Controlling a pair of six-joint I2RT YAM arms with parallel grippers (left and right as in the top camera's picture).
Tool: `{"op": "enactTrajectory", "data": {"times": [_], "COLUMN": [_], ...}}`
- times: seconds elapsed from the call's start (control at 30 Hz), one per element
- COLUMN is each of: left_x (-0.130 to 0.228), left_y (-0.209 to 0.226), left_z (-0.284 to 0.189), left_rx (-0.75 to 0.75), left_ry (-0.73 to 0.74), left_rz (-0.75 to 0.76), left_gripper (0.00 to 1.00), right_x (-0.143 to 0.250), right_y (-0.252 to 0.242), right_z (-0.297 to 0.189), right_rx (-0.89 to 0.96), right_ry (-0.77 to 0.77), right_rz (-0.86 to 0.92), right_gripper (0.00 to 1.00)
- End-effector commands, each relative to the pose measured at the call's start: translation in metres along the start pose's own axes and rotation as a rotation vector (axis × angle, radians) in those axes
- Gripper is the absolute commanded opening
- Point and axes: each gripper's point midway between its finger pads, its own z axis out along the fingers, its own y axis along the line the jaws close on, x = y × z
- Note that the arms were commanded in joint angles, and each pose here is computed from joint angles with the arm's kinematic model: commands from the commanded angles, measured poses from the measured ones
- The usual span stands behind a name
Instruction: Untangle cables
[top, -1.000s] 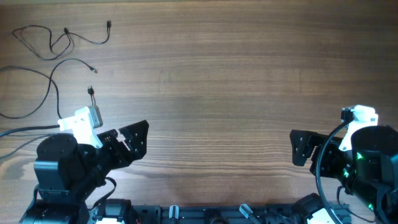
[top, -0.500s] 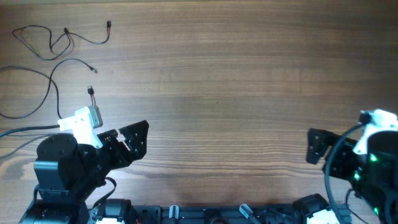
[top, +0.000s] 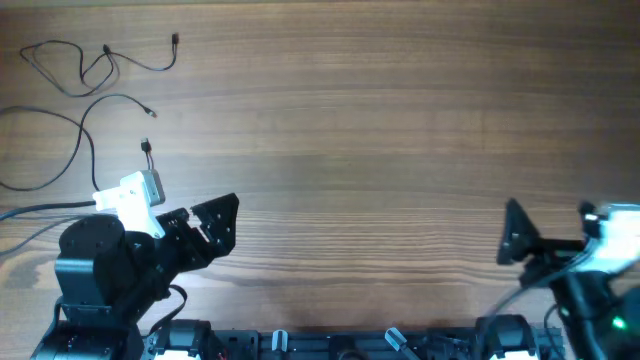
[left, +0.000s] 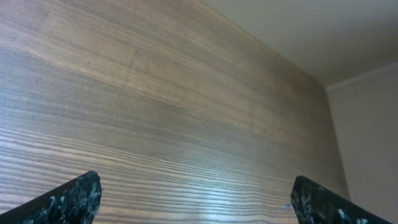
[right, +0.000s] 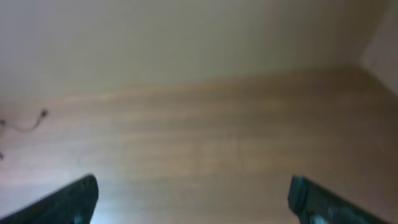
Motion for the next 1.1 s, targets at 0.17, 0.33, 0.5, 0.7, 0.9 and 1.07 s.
{"op": "enactTrajectory", "data": {"times": [0.17, 0.33, 0.5, 0.7, 0.9, 1.07], "left_x": [-0.001, -0.001, -0.001, -0.001, -0.001, -0.001], "left_y": [0.000, 0.000, 0.000, 0.000, 0.000, 0.000], "left_z": [0.000, 0.000, 0.000, 0.000, 0.000, 0.000], "left_rx": [-0.001, -0.001, -0.001, -0.001, -0.001, -0.001], "left_ry": [-0.005, -0.005, -0.005, -0.005, -0.005, -0.005], "left_rz": [0.024, 0.024, 0.024, 0.024, 0.024, 0.024], "left_gripper": [1.00, 1.00, 1.00, 1.00, 1.00, 1.00], "right_x": [0.067, 0.081, 0.093, 0.113, 0.127, 0.128], "right_y": [0.022, 0.024, 0.023, 0.018, -0.006, -0.020], "right_z": [0.060, 0.076, 0.086, 0.101, 0.109, 0.110], "right_rx": [-0.186, -0.213, -0.214, -0.207, -0.101, -0.022], "right_ry": [-0.171, -0.273, -0.355, -0.372, -0.305, -0.296], "right_rz": [-0.130, -0.132, -0.144, -0.142, -0.152, -0.132], "right_gripper": [1.00, 1.00, 1.00, 1.00, 1.00, 1.00]}}
